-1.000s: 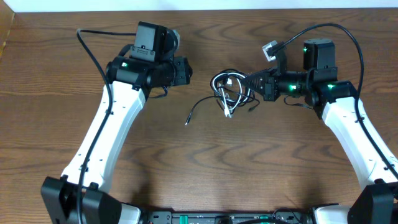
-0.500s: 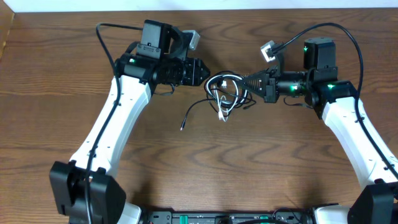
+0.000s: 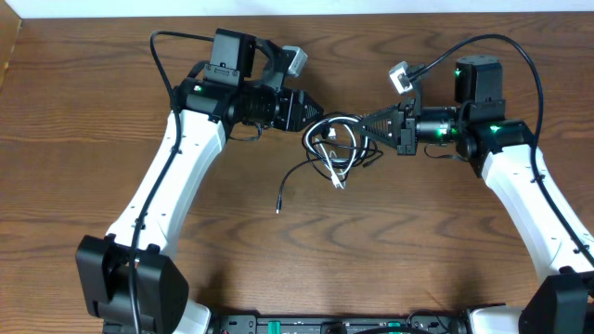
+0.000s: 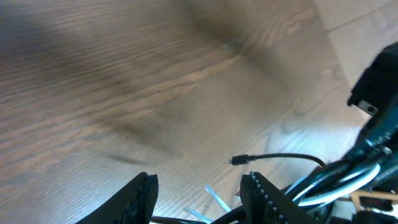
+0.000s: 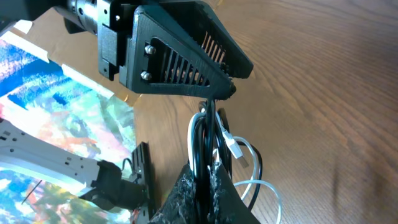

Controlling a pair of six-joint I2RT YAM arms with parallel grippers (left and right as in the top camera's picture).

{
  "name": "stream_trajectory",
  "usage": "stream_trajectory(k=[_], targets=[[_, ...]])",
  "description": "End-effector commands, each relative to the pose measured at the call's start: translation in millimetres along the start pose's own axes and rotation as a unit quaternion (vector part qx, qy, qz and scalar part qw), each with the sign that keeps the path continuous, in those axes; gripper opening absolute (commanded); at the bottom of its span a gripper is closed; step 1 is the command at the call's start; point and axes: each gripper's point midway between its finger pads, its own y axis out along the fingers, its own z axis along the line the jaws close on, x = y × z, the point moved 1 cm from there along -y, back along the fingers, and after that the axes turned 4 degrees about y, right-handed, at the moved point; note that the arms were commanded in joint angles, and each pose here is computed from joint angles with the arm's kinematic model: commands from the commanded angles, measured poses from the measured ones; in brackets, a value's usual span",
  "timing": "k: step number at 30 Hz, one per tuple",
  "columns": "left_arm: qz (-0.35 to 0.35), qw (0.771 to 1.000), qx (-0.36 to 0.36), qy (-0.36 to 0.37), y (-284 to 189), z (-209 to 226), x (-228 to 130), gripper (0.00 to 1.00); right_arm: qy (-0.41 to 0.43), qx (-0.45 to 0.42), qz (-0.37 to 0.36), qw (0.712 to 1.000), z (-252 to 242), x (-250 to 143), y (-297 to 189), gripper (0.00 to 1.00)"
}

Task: Untangle cables

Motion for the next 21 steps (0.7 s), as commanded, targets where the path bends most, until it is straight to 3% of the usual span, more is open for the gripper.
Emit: stream_trajectory(k=[1,12,17,21], targets=[[-0.014,0.997,-0.067,0.027,-10,-9,5,0.49,-0.013,0.014,-0.007,1.000,5,6,-5,0.01],[-0.005,0.996,-0.085,0.025,-27,1,-9,0.49,-0.013,0.013,-0.007,1.000,4,6,-5,0.01],[0.021,0.995,-0.092,0.031,-12,-5,-19,0.49,-0.011,0.013,-0.006,1.000,5,6,-5,0.01],[0.050,0.997,-0.057,0.031,6,7,-28,0.47,-0.011,0.013,-0.006,1.000,5,5,-5,0.01]])
